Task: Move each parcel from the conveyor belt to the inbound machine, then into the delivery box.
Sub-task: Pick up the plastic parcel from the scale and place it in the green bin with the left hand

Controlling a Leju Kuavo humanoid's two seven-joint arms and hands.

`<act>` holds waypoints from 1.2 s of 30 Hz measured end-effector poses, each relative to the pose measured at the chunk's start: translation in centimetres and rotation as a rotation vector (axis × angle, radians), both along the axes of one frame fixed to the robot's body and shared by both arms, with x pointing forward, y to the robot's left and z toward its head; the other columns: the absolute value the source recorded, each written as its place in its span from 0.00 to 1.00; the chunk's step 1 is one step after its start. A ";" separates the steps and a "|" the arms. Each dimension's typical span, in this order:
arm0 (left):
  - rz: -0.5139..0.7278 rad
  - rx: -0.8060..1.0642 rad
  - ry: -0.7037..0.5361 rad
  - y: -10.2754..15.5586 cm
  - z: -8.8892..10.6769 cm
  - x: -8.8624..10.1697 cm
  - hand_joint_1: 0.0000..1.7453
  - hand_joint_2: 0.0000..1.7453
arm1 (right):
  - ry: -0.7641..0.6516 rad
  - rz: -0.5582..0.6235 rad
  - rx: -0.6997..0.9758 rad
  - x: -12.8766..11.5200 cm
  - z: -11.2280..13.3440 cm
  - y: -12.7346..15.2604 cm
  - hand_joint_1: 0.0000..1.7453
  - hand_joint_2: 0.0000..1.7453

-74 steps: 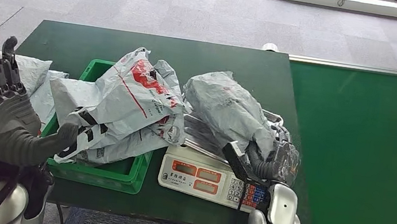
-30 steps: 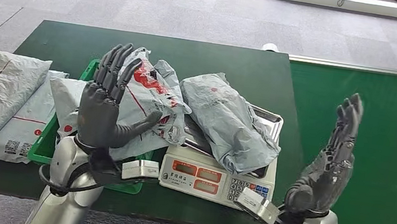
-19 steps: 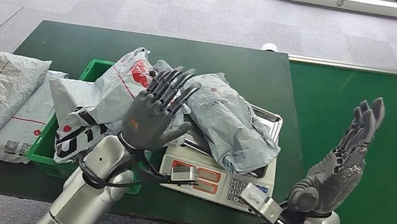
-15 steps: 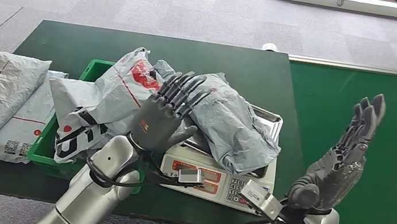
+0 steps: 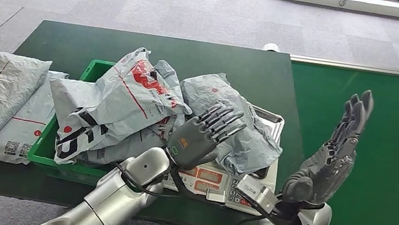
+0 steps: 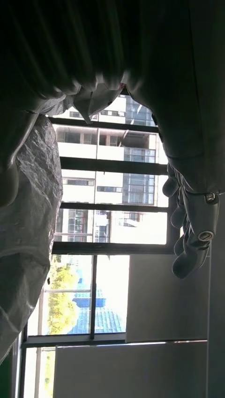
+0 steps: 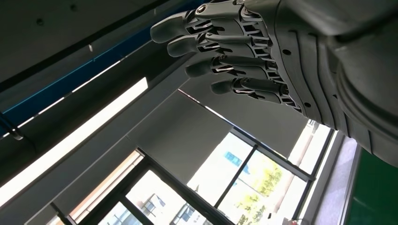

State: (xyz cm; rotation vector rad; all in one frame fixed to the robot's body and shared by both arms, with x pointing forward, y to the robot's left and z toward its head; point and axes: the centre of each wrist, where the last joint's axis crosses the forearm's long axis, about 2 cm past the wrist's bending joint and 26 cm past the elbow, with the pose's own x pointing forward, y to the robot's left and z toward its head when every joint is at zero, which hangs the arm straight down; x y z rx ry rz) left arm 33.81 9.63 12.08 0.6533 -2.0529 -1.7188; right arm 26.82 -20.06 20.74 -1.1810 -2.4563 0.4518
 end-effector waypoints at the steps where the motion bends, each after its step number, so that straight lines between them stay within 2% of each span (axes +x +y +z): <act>1: -0.007 0.010 0.006 -0.1 -0.2 -0.1 0.00 1.00 | 0.002 0.000 0.000 0.0 0.0 0.0 0.00 0.00; 10: -0.047 0.090 0.066 -1.4 -1.3 -0.3 0.00 1.00 | 0.004 0.003 -0.002 0.1 -0.1 0.2 0.00 0.00; 20: -0.051 0.121 0.094 -1.8 -1.6 -0.1 0.00 1.00 | 0.000 0.005 -0.004 0.0 -0.1 0.2 0.00 0.00; 29: -0.011 0.136 0.074 -2.7 -0.2 1.2 0.00 1.00 | -0.001 0.006 0.005 0.0 -0.1 0.4 0.00 0.00; 36: -0.016 0.153 0.066 -3.2 0.2 1.3 0.00 1.00 | -0.001 0.006 0.011 0.0 0.0 0.5 0.00 0.00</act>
